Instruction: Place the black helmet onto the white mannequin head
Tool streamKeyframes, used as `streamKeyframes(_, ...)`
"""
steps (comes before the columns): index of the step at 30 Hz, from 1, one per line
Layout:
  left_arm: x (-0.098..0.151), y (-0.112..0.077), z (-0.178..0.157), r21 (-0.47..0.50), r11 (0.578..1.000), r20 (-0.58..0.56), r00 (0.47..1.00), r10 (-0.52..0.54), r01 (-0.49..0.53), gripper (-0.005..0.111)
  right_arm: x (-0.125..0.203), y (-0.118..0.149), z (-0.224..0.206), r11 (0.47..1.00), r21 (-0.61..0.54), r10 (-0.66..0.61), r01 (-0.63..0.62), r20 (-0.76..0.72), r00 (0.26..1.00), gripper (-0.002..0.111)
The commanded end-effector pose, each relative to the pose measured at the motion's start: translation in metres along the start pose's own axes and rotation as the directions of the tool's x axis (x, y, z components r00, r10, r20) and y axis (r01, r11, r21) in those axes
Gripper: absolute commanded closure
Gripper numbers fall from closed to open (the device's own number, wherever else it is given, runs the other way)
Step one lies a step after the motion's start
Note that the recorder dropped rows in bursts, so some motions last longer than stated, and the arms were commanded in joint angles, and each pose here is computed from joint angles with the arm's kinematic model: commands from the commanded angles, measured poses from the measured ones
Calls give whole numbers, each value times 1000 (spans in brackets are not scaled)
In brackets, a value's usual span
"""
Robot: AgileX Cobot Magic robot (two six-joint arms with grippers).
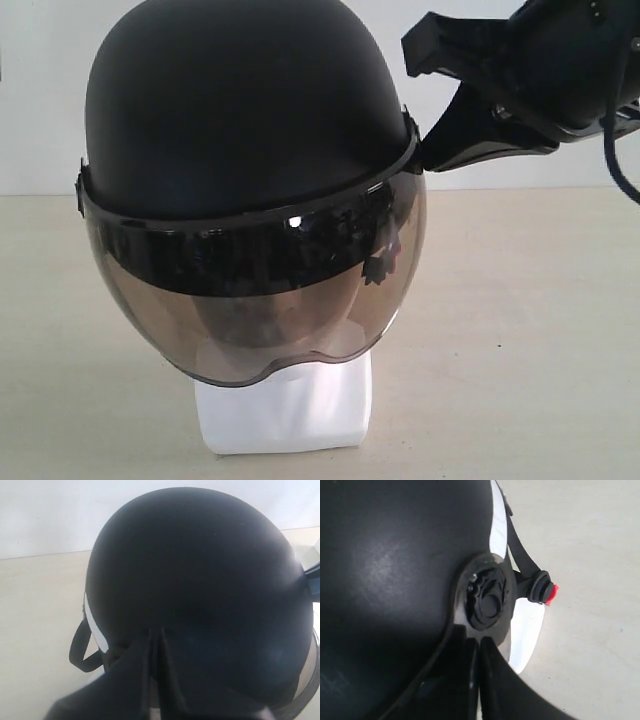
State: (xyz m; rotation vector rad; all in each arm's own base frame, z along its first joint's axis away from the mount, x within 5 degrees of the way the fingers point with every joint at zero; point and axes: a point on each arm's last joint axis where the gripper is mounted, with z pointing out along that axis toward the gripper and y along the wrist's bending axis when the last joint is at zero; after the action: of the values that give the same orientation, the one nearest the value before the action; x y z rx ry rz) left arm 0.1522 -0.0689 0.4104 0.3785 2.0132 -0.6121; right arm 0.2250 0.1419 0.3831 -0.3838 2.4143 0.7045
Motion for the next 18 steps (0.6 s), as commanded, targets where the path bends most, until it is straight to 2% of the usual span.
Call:
streamKeyframes(1, 0, -2, -2, 7, 1000, 1, 1000, -2, 2, 102, 3, 8, 8, 1000, -29, -12, 11, -29, 1000, 108)
streamKeyframes(9, 1, -2, -2, 7, 1000, 0, 1000, -2, 2, 102, 5, 9, 10, 1000, -4, -17, 16, -48, 999, 108)
streamKeyframes(18, 1, -2, -2, 7, 1000, 0, 1000, -2, 2, 102, 6, 11, 11, 999, -32, 22, -24, -62, 998, 108)
